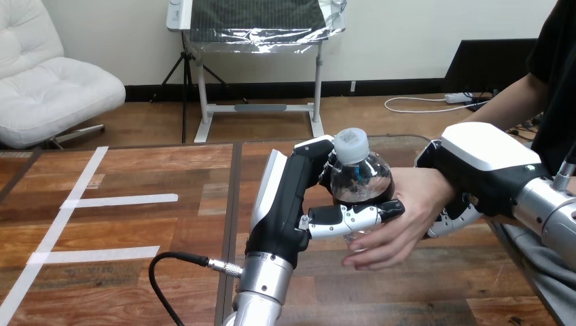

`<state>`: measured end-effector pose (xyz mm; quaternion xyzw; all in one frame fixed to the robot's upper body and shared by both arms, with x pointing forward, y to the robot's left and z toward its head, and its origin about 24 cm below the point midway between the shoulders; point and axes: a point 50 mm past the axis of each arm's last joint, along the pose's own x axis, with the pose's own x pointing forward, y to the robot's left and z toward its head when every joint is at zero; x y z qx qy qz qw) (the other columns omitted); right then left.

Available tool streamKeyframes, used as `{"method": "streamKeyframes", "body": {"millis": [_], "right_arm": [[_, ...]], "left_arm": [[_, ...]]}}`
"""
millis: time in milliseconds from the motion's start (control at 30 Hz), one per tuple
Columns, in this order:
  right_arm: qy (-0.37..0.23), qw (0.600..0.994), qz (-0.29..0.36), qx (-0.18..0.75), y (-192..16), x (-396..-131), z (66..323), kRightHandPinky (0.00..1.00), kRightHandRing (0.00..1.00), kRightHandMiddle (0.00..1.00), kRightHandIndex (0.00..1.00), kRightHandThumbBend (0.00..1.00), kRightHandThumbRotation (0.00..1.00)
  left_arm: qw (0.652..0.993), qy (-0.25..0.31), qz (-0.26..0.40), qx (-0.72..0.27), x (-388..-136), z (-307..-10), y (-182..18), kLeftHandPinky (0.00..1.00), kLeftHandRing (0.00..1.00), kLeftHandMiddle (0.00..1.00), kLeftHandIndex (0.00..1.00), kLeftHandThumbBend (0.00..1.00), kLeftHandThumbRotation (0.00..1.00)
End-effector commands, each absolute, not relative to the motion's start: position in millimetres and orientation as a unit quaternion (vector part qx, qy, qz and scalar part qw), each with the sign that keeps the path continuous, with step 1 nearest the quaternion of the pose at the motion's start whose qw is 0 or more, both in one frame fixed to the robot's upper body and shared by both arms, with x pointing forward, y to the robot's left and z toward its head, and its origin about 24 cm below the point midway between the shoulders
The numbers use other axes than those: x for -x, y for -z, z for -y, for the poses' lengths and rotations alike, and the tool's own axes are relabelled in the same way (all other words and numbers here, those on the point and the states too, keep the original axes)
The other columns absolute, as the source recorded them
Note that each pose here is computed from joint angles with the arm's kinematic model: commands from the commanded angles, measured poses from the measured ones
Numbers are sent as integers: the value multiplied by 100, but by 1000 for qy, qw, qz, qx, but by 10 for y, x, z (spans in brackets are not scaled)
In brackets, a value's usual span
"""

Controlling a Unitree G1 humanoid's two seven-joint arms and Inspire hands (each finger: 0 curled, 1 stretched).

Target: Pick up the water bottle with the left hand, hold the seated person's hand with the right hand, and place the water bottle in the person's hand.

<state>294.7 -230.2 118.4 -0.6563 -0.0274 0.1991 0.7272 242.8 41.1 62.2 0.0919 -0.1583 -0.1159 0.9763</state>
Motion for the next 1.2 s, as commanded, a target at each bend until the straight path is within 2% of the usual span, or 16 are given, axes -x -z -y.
{"method": "streamKeyframes", "body": {"millis": [0,1167], "right_arm": [[-165,724,41,668,-1408,-2983,2377,15,20,28,30,76,0],[-167,731,37,661,-1411,-2984,2383,14,20,27,29,76,0]], "left_arm": [[960,132,246,-11,-2499,25,-1103,39,40,44,48,61,0],[962,136,237,-3,-2486,84,-1126,39,39,43,48,60,0]]}}
